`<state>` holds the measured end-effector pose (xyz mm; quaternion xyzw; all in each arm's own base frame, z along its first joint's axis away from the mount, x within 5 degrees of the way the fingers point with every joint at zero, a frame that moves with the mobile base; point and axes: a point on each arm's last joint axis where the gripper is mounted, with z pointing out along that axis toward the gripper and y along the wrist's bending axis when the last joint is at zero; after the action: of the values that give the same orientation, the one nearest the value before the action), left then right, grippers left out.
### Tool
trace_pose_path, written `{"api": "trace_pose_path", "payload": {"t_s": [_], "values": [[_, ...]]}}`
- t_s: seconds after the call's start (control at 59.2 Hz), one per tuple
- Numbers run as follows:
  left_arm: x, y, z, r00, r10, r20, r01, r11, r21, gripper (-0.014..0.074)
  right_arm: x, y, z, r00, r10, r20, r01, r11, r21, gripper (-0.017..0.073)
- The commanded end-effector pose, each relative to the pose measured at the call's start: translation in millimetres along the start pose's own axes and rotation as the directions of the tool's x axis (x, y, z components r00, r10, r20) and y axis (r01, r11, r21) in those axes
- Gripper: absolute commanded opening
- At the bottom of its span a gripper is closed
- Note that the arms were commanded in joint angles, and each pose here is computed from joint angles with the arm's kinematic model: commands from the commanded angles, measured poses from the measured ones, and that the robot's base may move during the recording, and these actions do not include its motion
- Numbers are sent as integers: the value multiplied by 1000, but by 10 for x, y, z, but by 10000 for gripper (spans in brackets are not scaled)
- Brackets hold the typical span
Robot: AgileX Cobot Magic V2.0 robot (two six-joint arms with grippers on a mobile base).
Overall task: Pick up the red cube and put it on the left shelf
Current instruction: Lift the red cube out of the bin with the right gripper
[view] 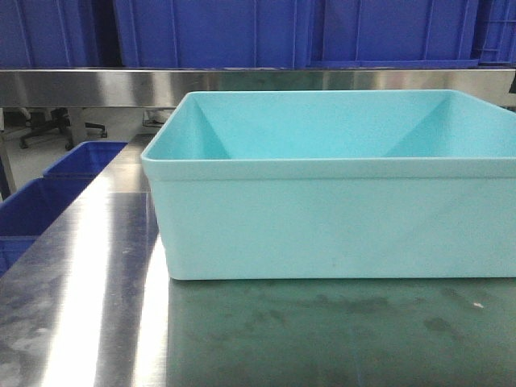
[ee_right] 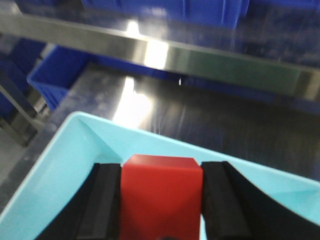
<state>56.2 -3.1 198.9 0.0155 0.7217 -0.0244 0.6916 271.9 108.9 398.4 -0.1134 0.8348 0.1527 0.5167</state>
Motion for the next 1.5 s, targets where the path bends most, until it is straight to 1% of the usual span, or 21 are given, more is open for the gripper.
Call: {"api": "trace_pose_path", "payload": {"t_s": [0.0,0.101,0.287,0.473,0.608,1.485], "values": [[-11,-4,-6,997,-5,83,4,1000,7,101,-140,44,-419,989,-19,145,21,1000,-12,65],[-11,-4,-6,997,-5,83,4,1000,7,101,-8,35,-622,987,-22,157,24,1000,-11,65],[-11,-4,-6,997,-5,83,4,1000,7,101,352,2,-914,988,-23,156,25,1000,-10,65],[-11,-4,-6,997,-5,83,4,1000,7,101,799,-48,-1065,994,-22,109,23,1000,-6,65],[-11,-4,-6,997,-5,83,4,1000,7,101,973,-68,-1140,994,-22,108,22,1000,-6,65],[-11,-4,-6,997,-5,83,4,1000,7,101,997,-69,-1172,993,-22,114,23,1000,-7,65]]}}
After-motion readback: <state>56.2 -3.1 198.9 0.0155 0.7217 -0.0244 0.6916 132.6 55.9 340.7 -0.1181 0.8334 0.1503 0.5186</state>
